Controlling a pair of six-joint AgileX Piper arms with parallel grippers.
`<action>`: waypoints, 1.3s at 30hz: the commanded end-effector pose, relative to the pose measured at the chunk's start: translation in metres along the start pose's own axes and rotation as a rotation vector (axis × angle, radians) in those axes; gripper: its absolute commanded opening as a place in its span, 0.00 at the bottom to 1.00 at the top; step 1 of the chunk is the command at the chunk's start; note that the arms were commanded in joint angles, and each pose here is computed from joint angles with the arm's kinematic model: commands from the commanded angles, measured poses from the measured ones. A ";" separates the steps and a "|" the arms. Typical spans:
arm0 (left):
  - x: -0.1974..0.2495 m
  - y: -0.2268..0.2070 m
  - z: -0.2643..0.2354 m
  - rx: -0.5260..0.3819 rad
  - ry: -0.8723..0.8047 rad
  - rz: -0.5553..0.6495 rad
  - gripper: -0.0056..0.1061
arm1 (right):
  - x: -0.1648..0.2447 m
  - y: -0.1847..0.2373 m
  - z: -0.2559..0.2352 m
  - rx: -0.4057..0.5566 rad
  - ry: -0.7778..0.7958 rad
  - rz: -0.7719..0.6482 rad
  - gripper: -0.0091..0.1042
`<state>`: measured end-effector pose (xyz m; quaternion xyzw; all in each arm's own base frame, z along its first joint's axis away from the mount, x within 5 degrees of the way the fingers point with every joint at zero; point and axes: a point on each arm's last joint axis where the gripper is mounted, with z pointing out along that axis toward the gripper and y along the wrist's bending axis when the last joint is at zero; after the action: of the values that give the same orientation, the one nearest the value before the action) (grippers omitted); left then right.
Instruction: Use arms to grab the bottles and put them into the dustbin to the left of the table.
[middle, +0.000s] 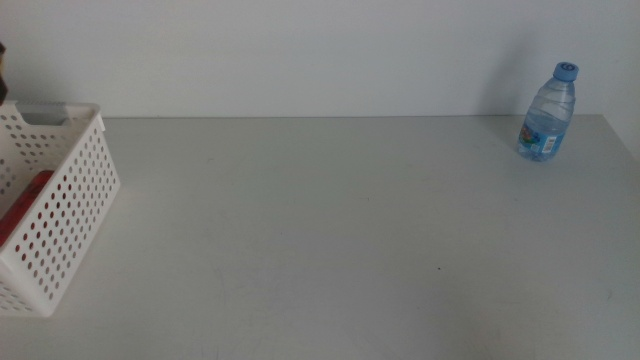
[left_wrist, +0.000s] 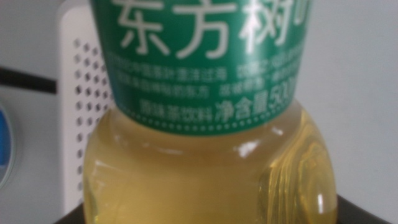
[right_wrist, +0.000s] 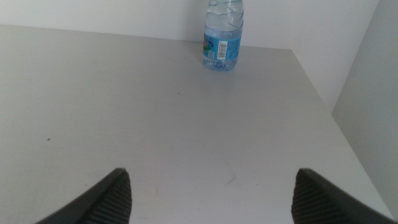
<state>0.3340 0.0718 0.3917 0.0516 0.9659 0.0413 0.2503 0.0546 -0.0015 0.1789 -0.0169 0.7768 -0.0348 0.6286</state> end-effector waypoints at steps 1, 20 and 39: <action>-0.003 0.016 -0.020 -0.058 -0.093 -0.029 0.04 | -0.011 -0.002 -0.003 0.019 -0.107 -0.015 0.66; 0.002 0.037 0.120 0.090 0.224 -0.188 0.07 | -0.011 -0.002 -0.003 0.019 -0.107 -0.015 0.66; 0.000 0.028 0.111 0.158 0.223 -0.134 0.89 | -0.011 -0.002 -0.003 0.019 -0.107 -0.015 0.66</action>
<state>0.4028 0.1142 0.2540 0.0058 0.9936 -0.0430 0.1045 0.0546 -0.0015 0.1789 -0.0169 0.7768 -0.0348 0.6286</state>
